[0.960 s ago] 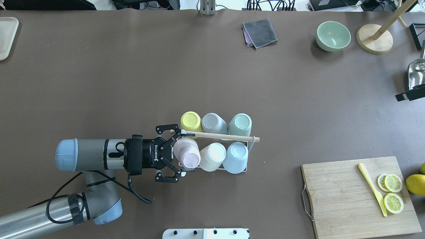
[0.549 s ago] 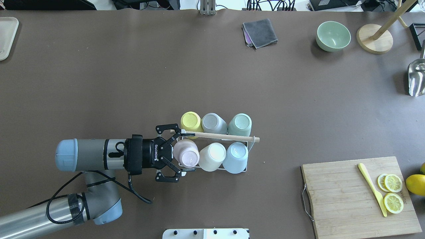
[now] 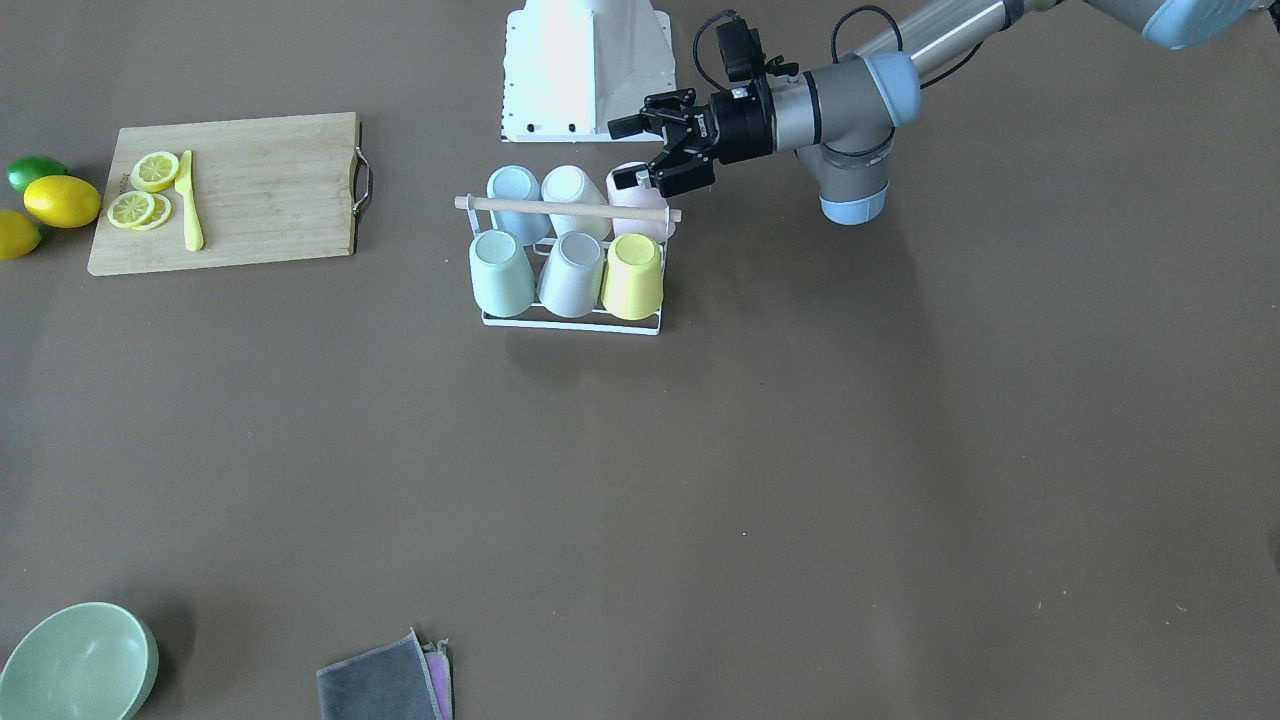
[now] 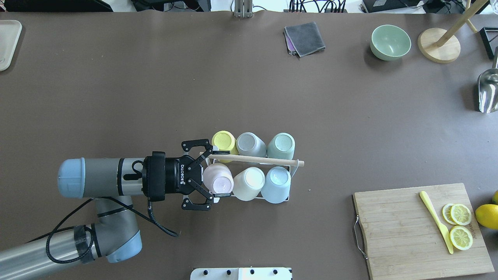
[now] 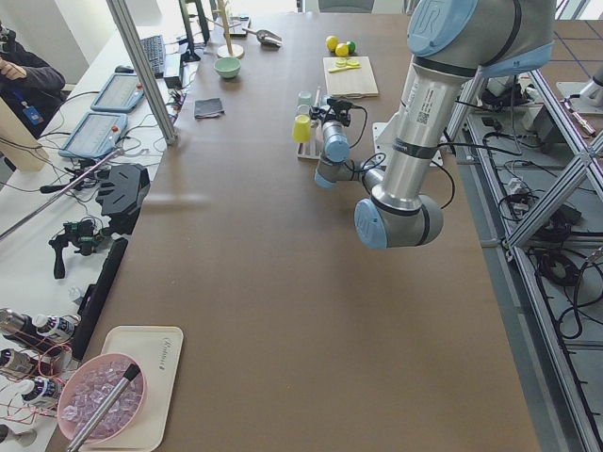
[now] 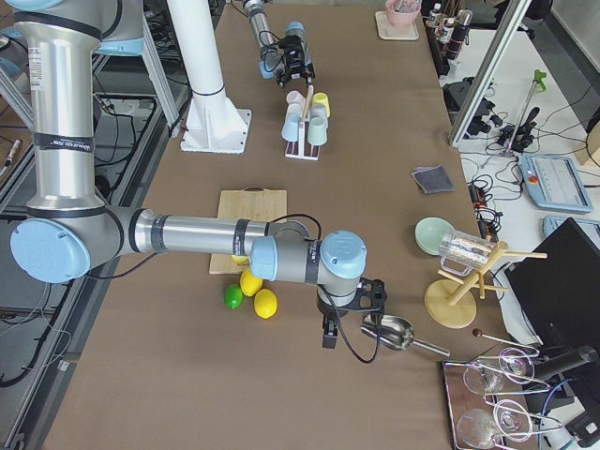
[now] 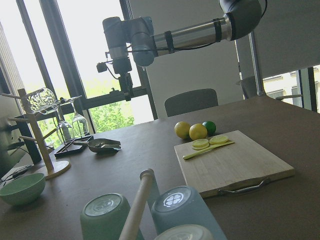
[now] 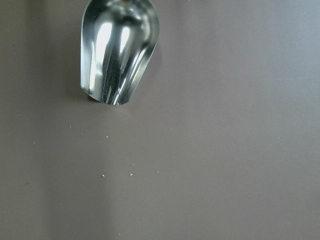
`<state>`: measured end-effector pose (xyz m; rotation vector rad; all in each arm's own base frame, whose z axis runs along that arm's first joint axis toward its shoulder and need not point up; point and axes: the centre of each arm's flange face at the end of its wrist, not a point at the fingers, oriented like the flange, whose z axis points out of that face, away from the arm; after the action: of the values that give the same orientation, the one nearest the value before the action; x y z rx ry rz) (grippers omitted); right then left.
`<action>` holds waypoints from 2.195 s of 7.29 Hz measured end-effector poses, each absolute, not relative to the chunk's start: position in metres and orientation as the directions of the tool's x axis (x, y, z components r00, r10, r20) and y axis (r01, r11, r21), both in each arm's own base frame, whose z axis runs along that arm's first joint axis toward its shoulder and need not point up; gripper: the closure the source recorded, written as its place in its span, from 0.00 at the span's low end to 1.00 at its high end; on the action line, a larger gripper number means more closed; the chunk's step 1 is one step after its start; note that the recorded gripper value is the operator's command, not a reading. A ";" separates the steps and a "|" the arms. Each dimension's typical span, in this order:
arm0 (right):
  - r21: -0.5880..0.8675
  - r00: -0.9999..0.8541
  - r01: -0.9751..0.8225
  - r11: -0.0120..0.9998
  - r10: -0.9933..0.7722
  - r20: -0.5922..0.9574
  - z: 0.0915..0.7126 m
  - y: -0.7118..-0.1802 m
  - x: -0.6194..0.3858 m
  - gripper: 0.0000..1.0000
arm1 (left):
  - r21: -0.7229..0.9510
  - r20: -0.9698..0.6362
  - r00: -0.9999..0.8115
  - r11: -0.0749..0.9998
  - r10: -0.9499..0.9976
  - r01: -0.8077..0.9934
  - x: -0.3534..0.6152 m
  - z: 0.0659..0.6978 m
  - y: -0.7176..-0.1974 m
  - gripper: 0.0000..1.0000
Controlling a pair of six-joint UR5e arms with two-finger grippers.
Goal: Place cup on cup holder
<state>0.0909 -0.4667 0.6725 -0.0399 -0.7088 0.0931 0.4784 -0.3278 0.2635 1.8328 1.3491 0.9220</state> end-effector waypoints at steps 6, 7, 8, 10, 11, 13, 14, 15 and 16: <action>-0.061 0.775 -0.077 0.995 0.098 0.624 0.665 -0.459 0.098 0.00 | 0.999 0.015 0.306 -0.004 0.952 -0.034 0.409 0.241 -0.379 0.02; -0.061 0.778 -0.076 0.995 0.098 0.621 0.666 -0.459 0.098 0.00 | 0.988 -0.016 0.341 0.068 0.940 -0.140 0.400 0.245 -0.397 0.02; -0.069 0.775 -0.078 0.995 0.104 0.623 0.666 -0.456 0.099 0.00 | 0.958 -0.048 0.378 0.149 0.925 -0.244 0.389 0.253 -0.413 0.02; -0.084 0.757 -0.088 0.993 0.122 0.642 0.663 -0.445 0.102 0.00 | 0.829 -0.113 0.450 0.334 0.886 -0.448 0.371 0.284 -0.442 0.02; -0.076 0.756 -0.087 0.993 0.116 0.644 0.657 -0.446 0.101 0.00 | 0.735 -0.144 0.498 0.429 0.855 -0.524 0.355 0.301 -0.456 0.02; -0.063 0.760 -0.077 0.995 0.100 0.642 0.651 -0.453 0.095 0.00 | 0.586 -0.248 0.583 0.599 0.773 -0.545 0.297 0.346 -0.485 0.02; -0.062 0.760 -0.075 0.995 0.097 0.643 0.650 -0.456 0.093 0.00 | 0.507 -0.380 0.602 0.703 0.702 -0.499 0.258 0.380 -0.500 0.02; -0.055 0.757 -0.074 0.996 0.092 0.647 0.646 -0.459 0.091 0.00 | 0.423 -0.514 0.604 0.792 0.610 -0.440 0.215 0.415 -0.509 0.02; -0.047 0.754 -0.072 0.996 0.085 0.651 0.641 -0.464 0.089 0.00 | 0.351 -0.597 0.615 0.857 0.516 -0.378 0.169 0.446 -0.510 0.02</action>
<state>0.0895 -0.4639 0.6412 -0.0192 -0.7113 0.0860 0.1689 -0.5097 0.4465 0.1979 0.7483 0.5189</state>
